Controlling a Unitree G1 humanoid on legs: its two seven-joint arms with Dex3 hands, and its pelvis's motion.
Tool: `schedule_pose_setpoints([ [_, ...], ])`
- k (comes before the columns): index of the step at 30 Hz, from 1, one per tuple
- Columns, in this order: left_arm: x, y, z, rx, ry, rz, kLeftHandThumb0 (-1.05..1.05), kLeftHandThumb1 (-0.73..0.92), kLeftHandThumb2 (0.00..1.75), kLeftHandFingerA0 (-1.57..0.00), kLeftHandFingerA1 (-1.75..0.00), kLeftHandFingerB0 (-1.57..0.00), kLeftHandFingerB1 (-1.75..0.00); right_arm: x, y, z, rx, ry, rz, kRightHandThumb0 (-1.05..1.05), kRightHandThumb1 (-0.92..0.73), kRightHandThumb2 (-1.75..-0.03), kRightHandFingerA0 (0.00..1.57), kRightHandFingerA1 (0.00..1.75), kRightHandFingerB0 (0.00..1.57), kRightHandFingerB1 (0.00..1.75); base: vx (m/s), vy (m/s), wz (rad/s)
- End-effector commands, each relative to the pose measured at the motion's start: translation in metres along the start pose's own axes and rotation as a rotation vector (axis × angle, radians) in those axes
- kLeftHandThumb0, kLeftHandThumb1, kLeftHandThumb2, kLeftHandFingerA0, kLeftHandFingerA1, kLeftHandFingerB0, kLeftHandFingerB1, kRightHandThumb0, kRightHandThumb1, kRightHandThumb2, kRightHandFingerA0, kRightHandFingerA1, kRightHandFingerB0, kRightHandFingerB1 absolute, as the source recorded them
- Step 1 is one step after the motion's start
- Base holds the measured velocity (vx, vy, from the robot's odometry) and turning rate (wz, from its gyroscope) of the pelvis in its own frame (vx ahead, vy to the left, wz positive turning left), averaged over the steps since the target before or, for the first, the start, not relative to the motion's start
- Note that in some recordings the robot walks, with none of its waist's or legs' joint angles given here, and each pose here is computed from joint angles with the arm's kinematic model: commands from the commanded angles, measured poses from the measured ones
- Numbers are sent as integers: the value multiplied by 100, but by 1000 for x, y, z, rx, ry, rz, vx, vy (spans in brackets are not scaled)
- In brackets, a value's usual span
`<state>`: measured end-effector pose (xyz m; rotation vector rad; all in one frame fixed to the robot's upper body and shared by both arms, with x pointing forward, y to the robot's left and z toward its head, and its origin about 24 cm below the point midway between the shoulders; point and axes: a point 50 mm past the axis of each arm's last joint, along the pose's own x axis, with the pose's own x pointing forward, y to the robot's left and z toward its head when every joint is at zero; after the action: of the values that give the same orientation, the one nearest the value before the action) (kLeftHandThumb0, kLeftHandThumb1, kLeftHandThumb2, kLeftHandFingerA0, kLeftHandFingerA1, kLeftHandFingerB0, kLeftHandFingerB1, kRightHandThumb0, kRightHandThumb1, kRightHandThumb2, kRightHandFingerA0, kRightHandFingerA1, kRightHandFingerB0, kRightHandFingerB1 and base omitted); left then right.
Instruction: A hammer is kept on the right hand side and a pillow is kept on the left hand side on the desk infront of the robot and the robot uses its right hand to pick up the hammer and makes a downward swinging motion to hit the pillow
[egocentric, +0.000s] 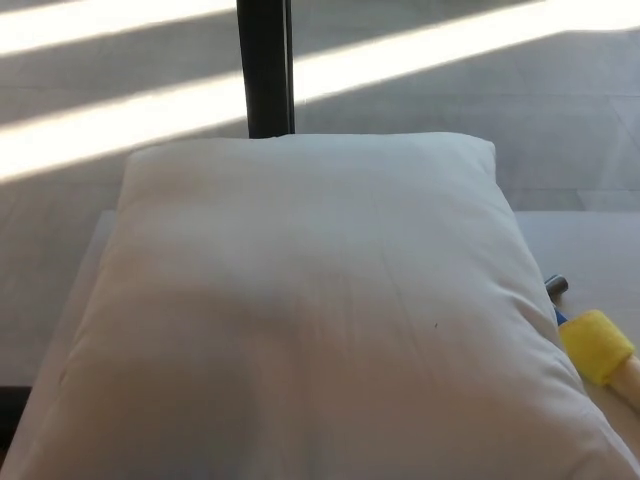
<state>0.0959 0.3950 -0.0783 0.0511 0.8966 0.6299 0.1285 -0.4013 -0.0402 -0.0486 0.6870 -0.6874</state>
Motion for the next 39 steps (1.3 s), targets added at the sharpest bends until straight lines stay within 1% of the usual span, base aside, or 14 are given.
schedule_pose_setpoints([
  [1,-4,26,1,-239,-30,34,-63,74,63,-69,-54,-51,-47,-3,-39,21,368,-11,-120,-60,-47,-87,0,46,4,37,0,0,0],
  [2,-4,28,2,-258,-33,48,-63,73,63,-72,-54,-55,-47,-1,-41,28,393,-31,-149,-55,-74,-64,17,44,10,26,0,0,0],
  [11,-6,36,2,-312,-40,74,-65,74,62,-69,-57,-51,-46,3,-54,81,442,-177,-254,-67,-57,-88,0,14,0,18,0,0,0],
  [17,-6,35,2,-314,-51,54,-64,75,63,-65,-57,-49,-47,4,-55,130,630,-298,-244,-56,-75,-62,0,17,1,22,0,0,0],
  [22,-4,31,6,-339,-50,46,-63,73,62,-66,-55,-50,-47,-17,-48,223,707,-503,-179,-78,-59,-93,0,15,10,17,0,0,0],
  [23,-4,31,5,-338,-49,46,-63,73,61,-67,-54,-51,-47,-21,-44,231,685,-541,-152,-75,-75,-62,0,29,4,33,0,0,0],
  [24,-4,31,4,-328,-46,47,-64,73,62,-68,-51,-52,-46,-38,-28,253,545,-652,-38,-89,-69,-59,2,107,8,63,0,0,0],
  [25,-4,31,4,-324,-45,48,-64,73,62,-68,-51,-52,-46,-45,-20,260,487,-688,9,-89,-69,-59,2,107,8,63,0,0,0],
  [28,-4,30,3,-318,-42,45,-63,74,62,-68,-51,-50,-45,-63,7,271,144,-784,64,-84,-55,-96,2,54,6,47,0,0,0],
  [29,-4,30,3,-318,-41,37,-63,75,63,-66,-51,-47,-44,-72,23,274,26,-806,113,-91,-55,-79,0,36,5,40,0,0,0],
  [30,-4,30,3,-317,-40,33,-64,74,62,-65,-52,-51,-45,-76,32,275,-48,-809,121,-95,-60,-99,2,39,9,42,0,0,0],
  [32,-4,30,4,-296,-44,35,-64,74,62,-66,-52,-50,-45,-82,46,275,-205,-793,137,-81,-75,-63,0,23,3,28,0,0,0],
  [33,-4,30,4,-301,-46,33,-64,74,62,-67,-53,-51,-45,-85,53,275,-291,-775,147,-98,-65,-101,0,14,8,5,0,0,0],
  [39,-4,29,3,-305,-42,28,-65,73,62,-71,-52,-52,-45,-76,87,258,-700,-726,217,-102,-63,-102,0,8,2,0,0,0,0],
])
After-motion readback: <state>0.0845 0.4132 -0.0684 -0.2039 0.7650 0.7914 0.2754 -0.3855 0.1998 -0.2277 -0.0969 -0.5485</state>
